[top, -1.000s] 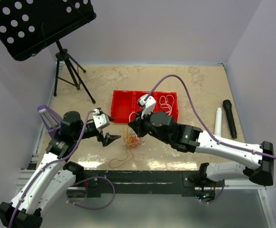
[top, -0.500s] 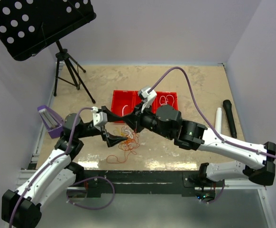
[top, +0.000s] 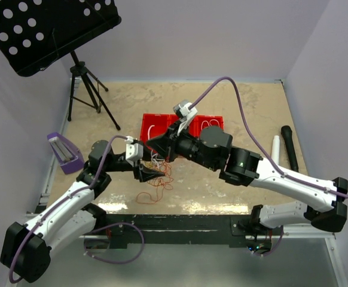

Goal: Untangle the cables

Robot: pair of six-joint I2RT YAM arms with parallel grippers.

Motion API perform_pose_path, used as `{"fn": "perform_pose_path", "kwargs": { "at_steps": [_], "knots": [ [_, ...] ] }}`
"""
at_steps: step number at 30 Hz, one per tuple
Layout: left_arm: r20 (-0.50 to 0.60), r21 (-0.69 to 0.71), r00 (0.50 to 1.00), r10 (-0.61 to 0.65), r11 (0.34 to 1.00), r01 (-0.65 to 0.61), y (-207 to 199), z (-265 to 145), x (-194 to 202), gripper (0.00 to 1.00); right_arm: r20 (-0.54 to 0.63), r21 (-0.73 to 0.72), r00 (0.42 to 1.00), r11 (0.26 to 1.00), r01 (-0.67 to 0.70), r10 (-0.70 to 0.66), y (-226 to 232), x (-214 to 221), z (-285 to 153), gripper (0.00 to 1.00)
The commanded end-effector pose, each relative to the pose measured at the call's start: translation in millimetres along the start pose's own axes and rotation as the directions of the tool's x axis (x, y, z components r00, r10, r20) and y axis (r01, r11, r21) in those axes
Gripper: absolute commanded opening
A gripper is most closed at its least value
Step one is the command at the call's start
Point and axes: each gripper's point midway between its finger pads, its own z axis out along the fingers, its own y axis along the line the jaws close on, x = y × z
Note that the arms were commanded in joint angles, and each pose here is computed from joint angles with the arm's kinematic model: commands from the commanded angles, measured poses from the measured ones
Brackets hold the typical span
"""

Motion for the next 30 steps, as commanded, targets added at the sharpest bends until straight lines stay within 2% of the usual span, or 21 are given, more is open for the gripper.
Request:
{"fn": "perform_pose_path", "kwargs": {
  "at_steps": [1,5,9,16,21,22,25,29,30],
  "knots": [
    [-0.008,0.016,0.988,0.157,0.988,-0.157,2.7,-0.2,5.4,0.55,0.200,-0.112,0.979,0.994,-0.006,0.028,38.2,-86.4,-29.0,0.00],
    [-0.019,-0.009,0.984,0.177,0.984,-0.177,9.5,0.0,9.3,0.47,0.244,-0.134,0.969,0.991,-0.006,0.039,46.0,-108.4,-44.3,0.00],
    [-0.035,-0.002,0.978,0.206,0.979,-0.206,7.6,-2.1,19.1,0.41,0.288,-0.097,0.957,0.995,-0.015,0.042,40.2,-125.3,-62.2,0.00],
    [-0.074,0.023,0.955,0.287,0.958,-0.286,6.7,-5.1,36.6,0.17,0.378,-0.065,0.925,0.998,-0.006,0.030,40.9,-169.8,-101.3,0.00],
    [-0.089,0.016,0.943,0.322,0.947,-0.322,9.3,-6.5,38.6,0.15,0.394,-0.059,0.919,0.998,-0.006,0.029,41.3,-179.0,-110.5,0.00],
    [-0.087,0.013,0.944,0.318,0.948,-0.318,9.3,-6.8,37.3,0.16,0.388,-0.058,0.921,0.998,-0.010,0.031,40.8,-176.8,-108.7,0.00],
    [-0.064,0.006,0.950,0.307,0.952,-0.308,8.4,-5.5,27.0,0.47,0.368,-0.074,0.929,0.997,-0.015,0.042,42.5,-168.6,-102.1,0.00],
    [0.036,0.039,0.966,0.256,0.966,-0.257,-3.8,-0.2,-5.6,0.80,0.359,-0.107,0.932,0.994,-0.007,0.045,50.8,-167.2,-91.6,0.00],
    [0.065,0.059,0.972,0.228,0.971,-0.231,-9.7,0.5,-13.5,0.82,0.356,-0.113,0.934,0.994,-0.003,0.043,52.4,-166.2,-87.7,0.00]
  ]
}}
